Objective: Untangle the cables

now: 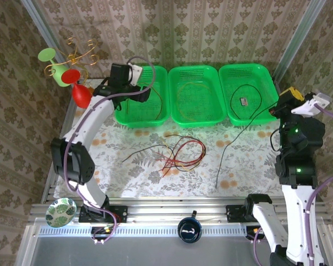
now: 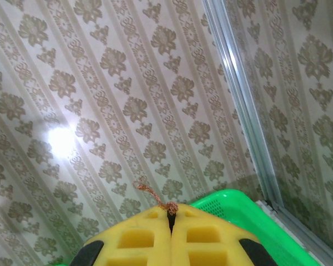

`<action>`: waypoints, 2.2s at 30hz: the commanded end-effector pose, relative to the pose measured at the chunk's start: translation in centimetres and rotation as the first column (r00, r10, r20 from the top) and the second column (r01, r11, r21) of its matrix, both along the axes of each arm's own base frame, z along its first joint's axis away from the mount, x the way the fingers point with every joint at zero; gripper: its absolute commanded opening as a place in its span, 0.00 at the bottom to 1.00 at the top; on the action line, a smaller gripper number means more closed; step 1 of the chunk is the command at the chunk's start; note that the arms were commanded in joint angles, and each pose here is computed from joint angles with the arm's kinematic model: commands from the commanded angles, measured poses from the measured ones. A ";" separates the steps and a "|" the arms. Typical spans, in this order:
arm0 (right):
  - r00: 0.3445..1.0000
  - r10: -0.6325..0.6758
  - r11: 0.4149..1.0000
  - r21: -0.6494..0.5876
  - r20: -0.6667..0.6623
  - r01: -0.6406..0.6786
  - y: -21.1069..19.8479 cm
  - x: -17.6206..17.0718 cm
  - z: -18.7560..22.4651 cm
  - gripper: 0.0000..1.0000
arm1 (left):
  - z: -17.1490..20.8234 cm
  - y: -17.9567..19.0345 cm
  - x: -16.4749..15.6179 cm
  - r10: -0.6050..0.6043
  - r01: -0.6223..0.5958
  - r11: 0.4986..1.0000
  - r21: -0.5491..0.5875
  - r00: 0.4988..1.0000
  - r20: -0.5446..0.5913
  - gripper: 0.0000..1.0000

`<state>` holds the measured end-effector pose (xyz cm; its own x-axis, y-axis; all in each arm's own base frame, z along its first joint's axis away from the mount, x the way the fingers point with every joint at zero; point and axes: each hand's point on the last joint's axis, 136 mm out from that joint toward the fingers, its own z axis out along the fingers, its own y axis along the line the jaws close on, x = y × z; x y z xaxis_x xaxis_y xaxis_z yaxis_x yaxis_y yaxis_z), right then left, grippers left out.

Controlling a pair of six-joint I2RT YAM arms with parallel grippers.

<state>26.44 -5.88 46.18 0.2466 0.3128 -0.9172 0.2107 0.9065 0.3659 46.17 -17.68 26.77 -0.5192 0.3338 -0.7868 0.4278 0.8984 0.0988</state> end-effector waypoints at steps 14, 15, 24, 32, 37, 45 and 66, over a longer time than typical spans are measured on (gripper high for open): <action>0.938 -0.002 0.995 -0.096 0.346 0.037 0.1 1.5 15.8 0.00 | -1.0 -5.3 -9.2 -0.129 0.135 0.974 -0.183 0.991 0.042 0.94; 0.929 -0.013 0.992 -0.114 0.371 0.060 0.0 1.3 17.0 0.00 | -1.4 -5.5 -9.6 -0.135 0.139 0.973 -0.185 0.990 0.034 0.94; 0.876 -0.053 0.969 -0.187 0.479 0.161 -0.8 6.2 23.3 0.00 | -3.1 -6.4 -12.6 -0.137 0.135 0.966 -0.219 0.991 0.008 0.94; 0.886 -0.004 0.958 -0.253 0.465 0.137 -0.5 14.4 23.5 0.00 | -4.4 -5.9 -15.0 -0.113 0.108 0.968 -0.226 0.993 -0.011 0.94; 0.897 -0.013 0.939 -0.303 0.442 0.163 -0.8 16.9 22.9 0.00 | -5.0 -5.3 -16.2 -0.106 0.098 0.969 -0.227 0.994 -0.023 0.94; 0.924 -0.002 0.939 -0.318 0.381 0.133 -1.0 20.5 19.3 0.00 | -6.0 -4.7 -17.0 -0.084 0.072 0.970 -0.231 0.996 -0.041 0.94; 0.816 0.094 0.943 -0.314 0.570 0.111 1.2 12.5 28.1 0.00 | -7.1 -4.0 -18.5 -0.073 0.055 0.968 -0.244 0.995 -0.066 0.94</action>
